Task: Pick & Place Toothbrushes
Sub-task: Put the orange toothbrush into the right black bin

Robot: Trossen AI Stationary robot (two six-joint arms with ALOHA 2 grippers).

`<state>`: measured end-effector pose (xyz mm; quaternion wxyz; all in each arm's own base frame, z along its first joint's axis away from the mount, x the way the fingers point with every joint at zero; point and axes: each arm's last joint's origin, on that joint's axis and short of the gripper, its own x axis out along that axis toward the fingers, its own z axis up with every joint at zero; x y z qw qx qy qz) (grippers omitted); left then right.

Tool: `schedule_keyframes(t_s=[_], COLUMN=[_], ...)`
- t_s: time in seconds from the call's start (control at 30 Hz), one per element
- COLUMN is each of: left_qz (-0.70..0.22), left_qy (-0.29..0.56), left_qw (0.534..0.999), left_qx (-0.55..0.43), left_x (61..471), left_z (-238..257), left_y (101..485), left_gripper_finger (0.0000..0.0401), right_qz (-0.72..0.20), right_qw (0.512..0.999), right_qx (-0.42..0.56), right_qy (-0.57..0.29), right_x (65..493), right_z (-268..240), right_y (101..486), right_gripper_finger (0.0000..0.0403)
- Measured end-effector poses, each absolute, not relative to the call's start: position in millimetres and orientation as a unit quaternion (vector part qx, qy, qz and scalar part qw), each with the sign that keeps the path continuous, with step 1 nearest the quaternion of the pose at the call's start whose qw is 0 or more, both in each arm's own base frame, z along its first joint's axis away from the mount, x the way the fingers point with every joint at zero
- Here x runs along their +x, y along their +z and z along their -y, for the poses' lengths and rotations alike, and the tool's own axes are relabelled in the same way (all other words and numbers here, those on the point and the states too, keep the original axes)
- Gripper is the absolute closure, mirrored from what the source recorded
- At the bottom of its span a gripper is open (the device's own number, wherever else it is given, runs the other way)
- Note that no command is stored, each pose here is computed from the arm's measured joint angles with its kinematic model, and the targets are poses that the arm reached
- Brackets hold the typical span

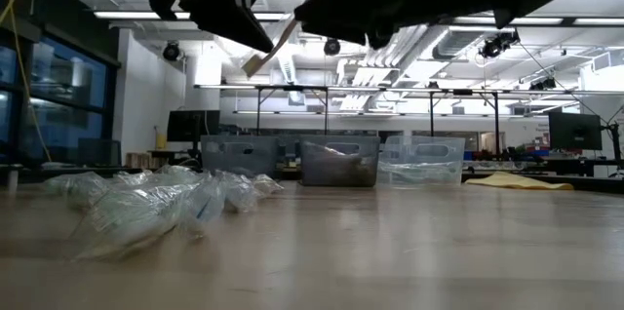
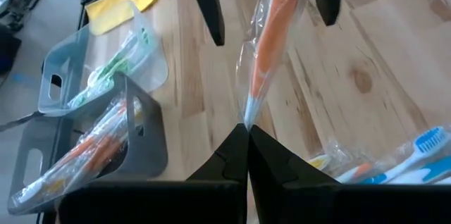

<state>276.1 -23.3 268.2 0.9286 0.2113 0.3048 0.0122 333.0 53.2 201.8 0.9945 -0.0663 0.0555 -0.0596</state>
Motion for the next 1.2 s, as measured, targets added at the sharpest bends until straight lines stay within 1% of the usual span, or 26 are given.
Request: schedule_keyframes(t_s=[0.1,0.27,0.4,0.67,0.77,0.83,0.93,1.03,1.2], left_qz=[-0.306,-0.303,-0.300,-0.299,-0.298,-0.299,-0.298,-0.299,-0.299], left_qy=[0.018,0.022,0.023,0.023,0.023,0.024,0.024,0.026,0.027], left_qw=[0.928,0.931,0.933,0.933,0.933,0.933,0.933,0.933,0.933], left_qx=[0.212,0.203,0.200,0.200,0.200,0.200,0.199,0.199,0.199], left_x=[276.0,276.4,276.7,276.8,276.9,276.9,276.9,276.8,276.9], left_z=[23.0,23.0,23.3,23.2,23.2,23.0,23.2,22.9,22.9], left_y=[268.1,268.6,269.2,269.3,269.4,269.3,269.4,269.4,269.4], left_gripper_finger=[0.0401,0.0401,0.0401,0.0401,0.0401,0.0401,0.0401,0.0401,0.0401], right_qz=[-0.054,-0.038,-0.025,-0.020,-0.024,-0.032,-0.034,-0.034,-0.011], right_qw=[0.995,0.997,0.998,0.997,0.997,0.997,0.996,0.996,0.997], right_qx=[-0.066,-0.060,-0.062,-0.068,-0.069,-0.071,-0.070,-0.062,-0.069], right_qy=[-0.059,-0.008,-0.003,0.004,0.006,0.014,0.041,0.051,0.041], right_x=[333.1,333.6,333.8,333.9,333.8,333.7,333.9,334.0,334.2], right_z=[-53.0,-55.9,-56.0,-56.4,-56.6,-56.9,-56.5,-56.4,-56.3], right_y=[202.0,204.8,207.3,208.0,207.3,205.6,204.6,204.8,209.1], right_gripper_finger=[0.0204,0.0270,0.0312,0.0375,0.0389,0.0386,0.0357,0.0306,0.0215])
